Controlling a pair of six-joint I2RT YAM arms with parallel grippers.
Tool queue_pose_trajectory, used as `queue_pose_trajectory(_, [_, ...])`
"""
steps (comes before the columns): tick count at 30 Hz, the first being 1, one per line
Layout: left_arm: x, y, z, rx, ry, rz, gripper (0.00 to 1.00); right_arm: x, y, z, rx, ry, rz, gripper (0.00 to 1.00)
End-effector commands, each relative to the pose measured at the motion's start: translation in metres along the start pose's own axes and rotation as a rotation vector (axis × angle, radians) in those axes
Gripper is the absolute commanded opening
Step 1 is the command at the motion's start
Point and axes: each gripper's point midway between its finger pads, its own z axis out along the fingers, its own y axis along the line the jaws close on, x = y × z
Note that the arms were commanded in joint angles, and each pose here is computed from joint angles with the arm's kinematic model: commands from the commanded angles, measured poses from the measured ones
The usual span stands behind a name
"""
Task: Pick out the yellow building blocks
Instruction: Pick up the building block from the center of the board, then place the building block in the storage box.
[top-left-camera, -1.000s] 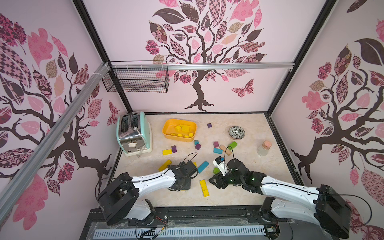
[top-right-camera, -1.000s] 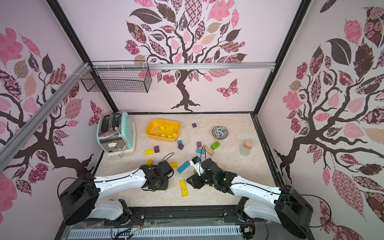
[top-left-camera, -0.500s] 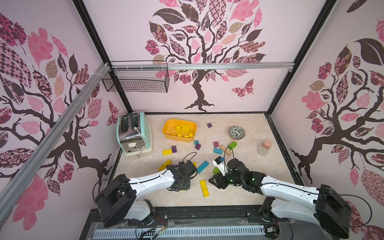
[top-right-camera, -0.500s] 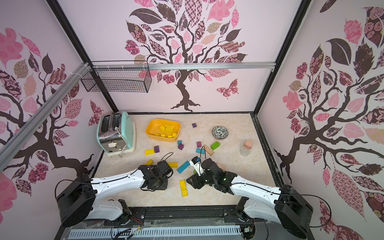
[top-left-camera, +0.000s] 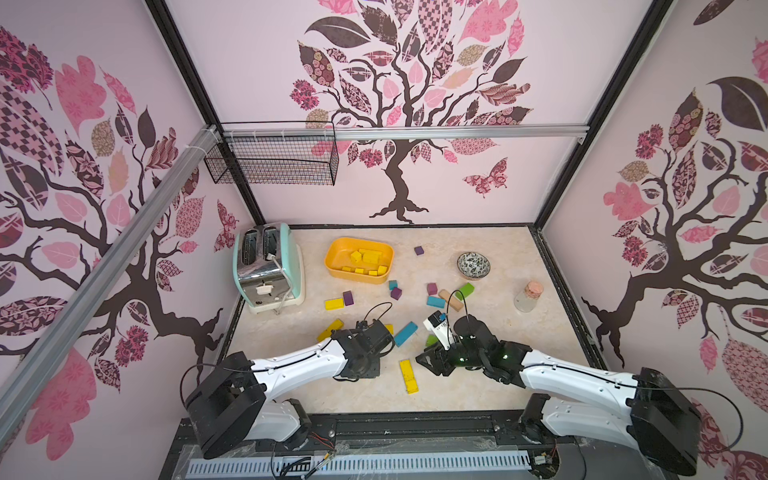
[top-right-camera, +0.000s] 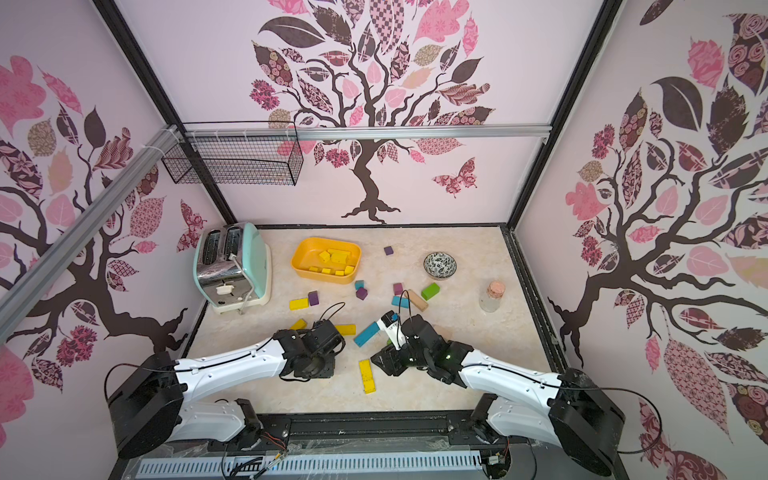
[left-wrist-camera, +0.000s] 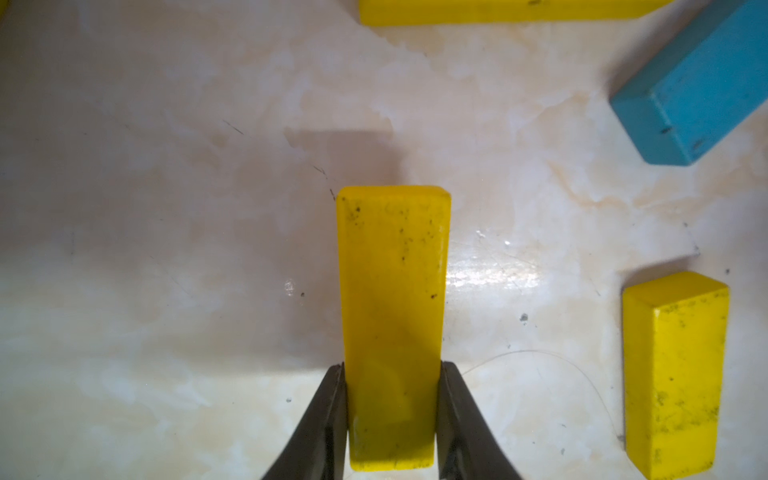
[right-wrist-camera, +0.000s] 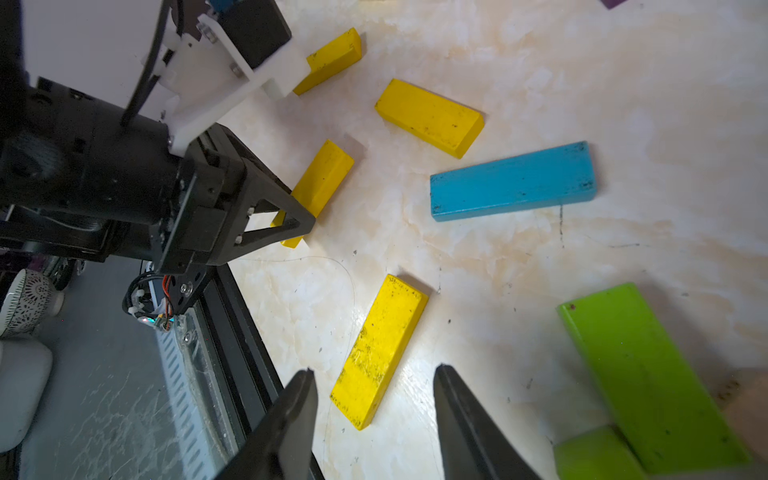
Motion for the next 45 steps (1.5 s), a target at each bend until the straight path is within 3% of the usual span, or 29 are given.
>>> queue_pose_trajectory(1, [-0.017, -0.005, -0.012, 0.009, -0.056, -0.005, 0.29, -0.017, 0.007, -0.001, -0.011, -0.036, -0.028, 0.50])
queue_pose_trajectory(15, [-0.048, -0.002, -0.024, 0.047, -0.074, -0.015, 0.29, -0.047, 0.010, 0.006, 0.018, -0.084, -0.059, 0.51])
queue_pose_trajectory(31, [-0.148, 0.016, -0.055, 0.069, -0.239, 0.013, 0.29, -0.130, 0.021, 0.021, 0.075, -0.238, -0.195, 0.54])
queue_pose_trajectory(45, [-0.219, 0.029, -0.069, 0.115, -0.317, 0.028, 0.29, -0.160, 0.008, 0.024, 0.164, -0.281, -0.223, 0.55])
